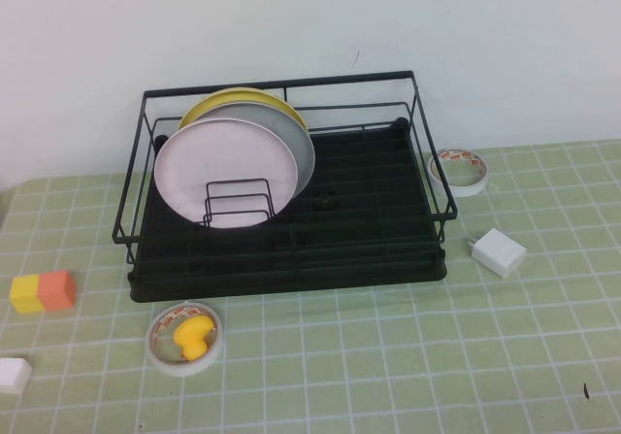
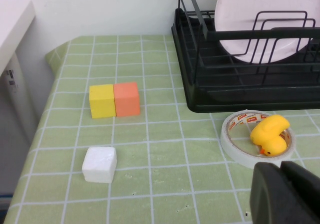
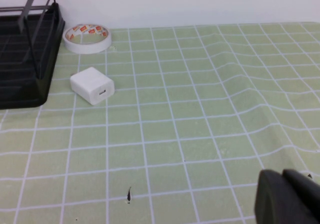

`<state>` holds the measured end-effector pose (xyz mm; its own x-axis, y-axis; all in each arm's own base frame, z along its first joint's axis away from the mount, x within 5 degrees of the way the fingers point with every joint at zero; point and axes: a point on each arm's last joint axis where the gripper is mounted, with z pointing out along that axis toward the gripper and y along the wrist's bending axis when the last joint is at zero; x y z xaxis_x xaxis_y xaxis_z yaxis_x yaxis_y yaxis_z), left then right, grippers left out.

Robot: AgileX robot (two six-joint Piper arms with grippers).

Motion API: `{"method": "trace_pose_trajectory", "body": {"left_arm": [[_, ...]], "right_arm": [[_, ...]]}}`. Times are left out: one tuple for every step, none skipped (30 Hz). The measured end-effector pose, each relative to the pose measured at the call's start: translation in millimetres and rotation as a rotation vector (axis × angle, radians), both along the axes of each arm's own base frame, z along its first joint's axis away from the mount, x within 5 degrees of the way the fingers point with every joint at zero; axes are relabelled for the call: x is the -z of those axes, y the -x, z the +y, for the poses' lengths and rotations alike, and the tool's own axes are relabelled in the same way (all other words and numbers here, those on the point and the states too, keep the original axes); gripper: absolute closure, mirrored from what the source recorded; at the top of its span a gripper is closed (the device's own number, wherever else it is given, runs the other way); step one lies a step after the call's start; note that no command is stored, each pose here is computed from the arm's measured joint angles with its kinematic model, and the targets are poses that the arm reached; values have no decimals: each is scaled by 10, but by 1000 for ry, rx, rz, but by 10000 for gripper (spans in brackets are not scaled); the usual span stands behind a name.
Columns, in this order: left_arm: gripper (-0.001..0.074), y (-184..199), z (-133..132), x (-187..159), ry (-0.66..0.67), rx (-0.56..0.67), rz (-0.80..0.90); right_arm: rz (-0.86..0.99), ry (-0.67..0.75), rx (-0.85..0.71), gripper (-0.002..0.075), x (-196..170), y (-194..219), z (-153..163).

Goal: Place plate on rack

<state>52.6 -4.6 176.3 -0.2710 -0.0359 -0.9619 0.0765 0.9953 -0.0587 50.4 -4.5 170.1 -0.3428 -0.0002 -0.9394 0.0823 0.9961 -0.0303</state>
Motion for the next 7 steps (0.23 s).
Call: {"method": "trace_pose_trajectory", "body": {"left_arm": [[737, 0, 0, 0, 0, 0, 0], [737, 0, 0, 0, 0, 0, 0], [737, 0, 0, 0, 0, 0, 0], [737, 0, 0, 0, 0, 0, 0], [737, 0, 0, 0, 0, 0, 0], [737, 0, 0, 0, 0, 0, 0], [737, 0, 0, 0, 0, 0, 0]], "right_arm": [[-2, 0, 0, 728, -1, -1, 0], [-2, 0, 0, 728, -1, -1, 0], [-2, 0, 0, 728, -1, -1, 0], [-2, 0, 0, 728, -1, -1, 0], [-1, 5, 0, 728, -1, 0, -2], [-1, 5, 0, 728, -1, 0, -2], [-1, 5, 0, 728, -1, 0, -2]]}}
